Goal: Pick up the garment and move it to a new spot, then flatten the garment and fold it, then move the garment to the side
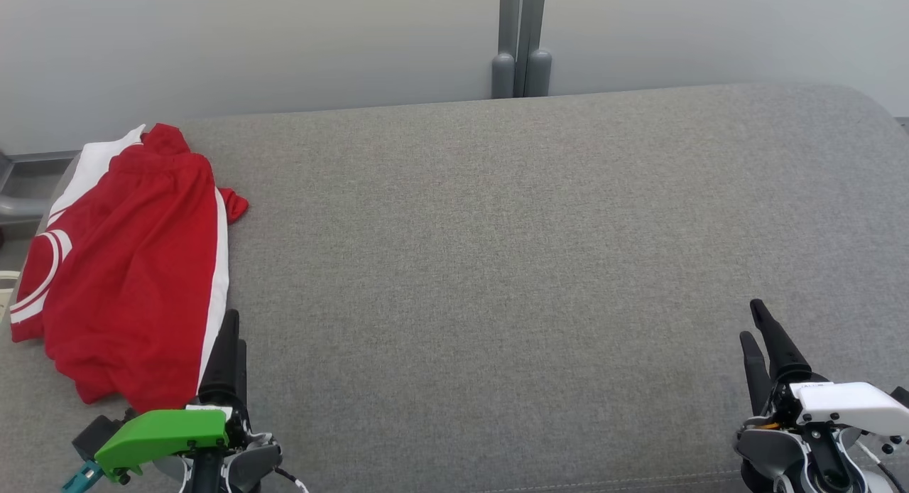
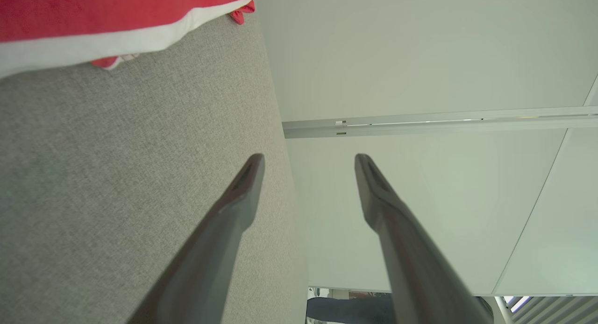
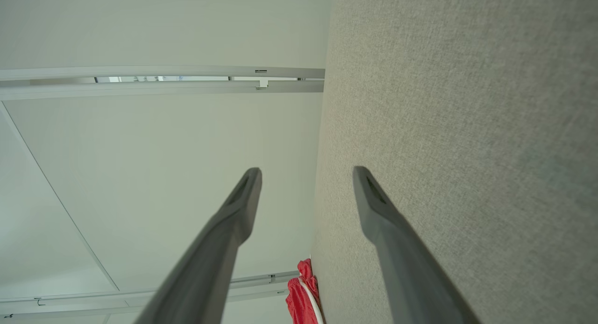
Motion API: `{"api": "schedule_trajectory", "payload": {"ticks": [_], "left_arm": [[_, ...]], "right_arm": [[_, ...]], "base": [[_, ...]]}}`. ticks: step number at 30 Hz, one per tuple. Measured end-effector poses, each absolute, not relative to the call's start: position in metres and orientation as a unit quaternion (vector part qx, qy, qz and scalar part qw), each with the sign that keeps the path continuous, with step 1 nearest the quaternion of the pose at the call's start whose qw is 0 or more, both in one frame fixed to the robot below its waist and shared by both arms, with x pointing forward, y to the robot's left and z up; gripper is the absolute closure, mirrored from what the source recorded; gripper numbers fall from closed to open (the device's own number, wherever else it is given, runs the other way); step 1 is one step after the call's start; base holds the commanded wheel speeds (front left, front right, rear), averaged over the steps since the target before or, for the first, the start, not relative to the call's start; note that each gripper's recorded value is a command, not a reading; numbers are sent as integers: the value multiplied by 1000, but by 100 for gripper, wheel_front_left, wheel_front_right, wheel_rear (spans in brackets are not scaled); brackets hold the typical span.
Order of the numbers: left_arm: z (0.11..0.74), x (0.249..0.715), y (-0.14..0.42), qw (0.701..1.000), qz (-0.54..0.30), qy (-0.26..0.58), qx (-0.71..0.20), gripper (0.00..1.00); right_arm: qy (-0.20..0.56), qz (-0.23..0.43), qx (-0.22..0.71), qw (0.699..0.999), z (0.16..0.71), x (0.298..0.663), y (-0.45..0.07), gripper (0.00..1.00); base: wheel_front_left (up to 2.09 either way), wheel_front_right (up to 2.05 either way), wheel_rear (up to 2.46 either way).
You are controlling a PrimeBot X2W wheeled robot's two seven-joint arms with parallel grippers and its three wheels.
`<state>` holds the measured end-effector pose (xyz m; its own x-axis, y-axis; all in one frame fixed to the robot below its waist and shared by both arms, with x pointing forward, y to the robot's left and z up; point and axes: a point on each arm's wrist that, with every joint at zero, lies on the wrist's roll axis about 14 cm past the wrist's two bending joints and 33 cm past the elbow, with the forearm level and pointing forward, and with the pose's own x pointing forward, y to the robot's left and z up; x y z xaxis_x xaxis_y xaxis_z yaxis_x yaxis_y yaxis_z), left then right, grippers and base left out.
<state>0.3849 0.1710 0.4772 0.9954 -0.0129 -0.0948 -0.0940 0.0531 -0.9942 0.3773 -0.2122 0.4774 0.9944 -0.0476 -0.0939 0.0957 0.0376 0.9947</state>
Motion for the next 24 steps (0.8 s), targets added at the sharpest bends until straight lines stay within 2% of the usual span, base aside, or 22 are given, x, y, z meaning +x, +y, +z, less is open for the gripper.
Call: {"api": "schedule_trajectory", "payload": {"ticks": [4,9,24], "left_arm": [[480,385,172,734,27,34,-678,0],[485,384,173,760,22,26,-649,0],[512,388,171,860,-4,-6,-510,0]], "right_arm": [[14,-49,676,735,480,378,-212,0],[7,-44,641,766,488,380,-211,0],[-15,-16,507,862,512,385,-202,0]], "base": [[0,0,0],[0,0,0],[0,0,0]]}}
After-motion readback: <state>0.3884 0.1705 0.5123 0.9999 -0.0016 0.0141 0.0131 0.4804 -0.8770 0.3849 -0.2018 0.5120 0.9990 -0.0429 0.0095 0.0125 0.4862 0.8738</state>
